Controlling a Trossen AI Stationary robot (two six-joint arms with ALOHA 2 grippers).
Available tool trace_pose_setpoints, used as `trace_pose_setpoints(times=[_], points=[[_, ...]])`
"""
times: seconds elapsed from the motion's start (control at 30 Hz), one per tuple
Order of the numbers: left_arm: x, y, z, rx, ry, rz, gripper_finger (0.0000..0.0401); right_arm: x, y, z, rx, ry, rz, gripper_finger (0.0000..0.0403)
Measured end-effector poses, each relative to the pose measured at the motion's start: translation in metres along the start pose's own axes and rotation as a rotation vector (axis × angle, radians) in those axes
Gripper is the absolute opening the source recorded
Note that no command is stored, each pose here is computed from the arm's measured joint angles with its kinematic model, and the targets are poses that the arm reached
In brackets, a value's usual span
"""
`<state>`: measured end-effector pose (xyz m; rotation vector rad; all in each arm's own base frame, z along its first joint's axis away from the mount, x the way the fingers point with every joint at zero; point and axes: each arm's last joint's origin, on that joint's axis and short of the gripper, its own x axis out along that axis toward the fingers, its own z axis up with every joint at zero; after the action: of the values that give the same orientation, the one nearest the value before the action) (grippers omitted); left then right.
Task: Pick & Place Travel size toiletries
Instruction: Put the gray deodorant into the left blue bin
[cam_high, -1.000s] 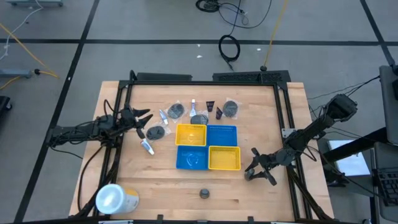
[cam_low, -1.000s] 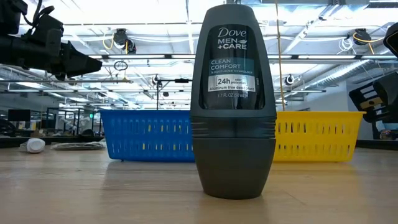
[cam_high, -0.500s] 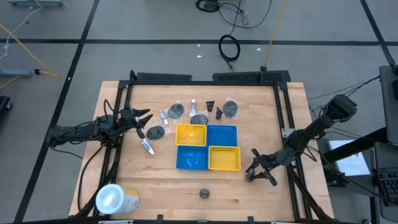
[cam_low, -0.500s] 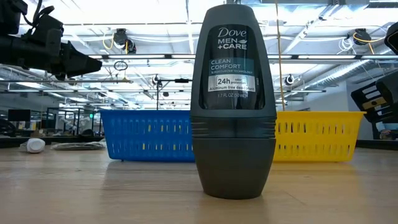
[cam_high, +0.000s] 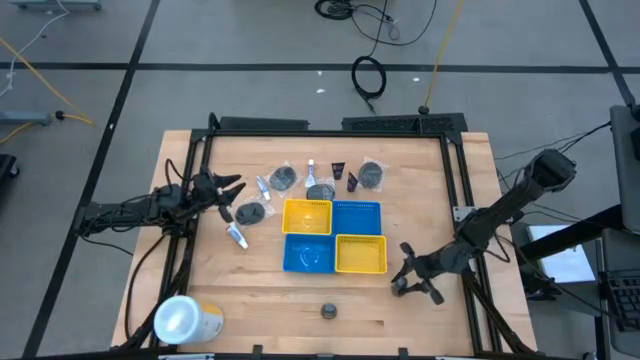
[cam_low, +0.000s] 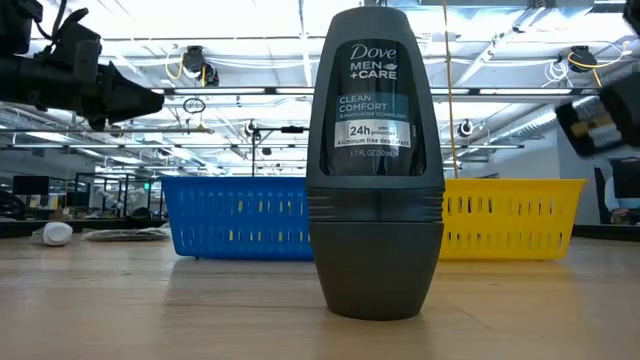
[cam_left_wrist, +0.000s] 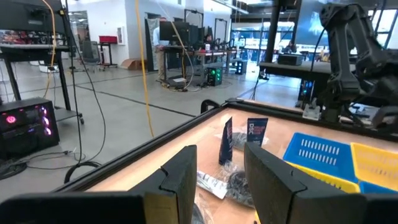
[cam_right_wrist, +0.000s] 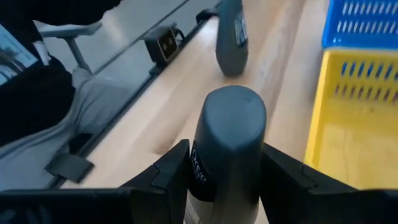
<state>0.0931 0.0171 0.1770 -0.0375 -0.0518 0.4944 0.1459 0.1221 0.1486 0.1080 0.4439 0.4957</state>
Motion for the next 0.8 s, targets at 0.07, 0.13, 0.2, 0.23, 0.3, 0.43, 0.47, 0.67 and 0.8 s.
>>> trace_pose_setpoints(times=[0.07,0.13,0.2,0.23,0.3,0.43,0.47,0.67,0.8], points=[[0.0,0.0,0.0,-0.008,-0.001,-0.001,0.0132,-0.001,0.004,0.015,-0.025,-0.011,0.001,0.0143],[0.0,0.0,0.0,-0.043,-0.001,-0.001,0.0132,-0.004,0.008,0.03,-0.063,-0.03,-0.011,0.0143],[0.0,0.0,0.0,-0.103,-0.002,-0.001,0.0132,-0.007,0.01,0.043,-0.11,-0.052,-0.03,0.0143],[0.0,0.0,0.0,-0.135,-0.003,-0.001,0.0132,-0.008,0.011,0.05,-0.136,-0.062,-0.047,0.0143],[0.0,0.0,0.001,-0.21,-0.006,-0.002,0.0132,-0.011,0.012,0.061,-0.175,-0.089,-0.08,0.0143],[0.0,-0.003,0.001,-0.297,0.009,-0.097,0.0131,-0.011,0.004,0.074,-0.201,-0.129,-0.146,0.0142],[0.0,-0.004,0.002,-0.312,0.009,-0.142,0.0131,-0.01,-0.001,0.076,-0.199,-0.136,-0.167,0.0142],[0.0,-0.011,0.014,-0.382,-0.07,-0.328,0.0131,-0.008,-0.034,0.086,-0.141,-0.191,-0.306,0.0142],[0.007,-0.02,0.02,-0.355,-0.122,-0.39,0.0131,-0.005,-0.056,0.094,-0.117,-0.241,-0.266,0.014]])
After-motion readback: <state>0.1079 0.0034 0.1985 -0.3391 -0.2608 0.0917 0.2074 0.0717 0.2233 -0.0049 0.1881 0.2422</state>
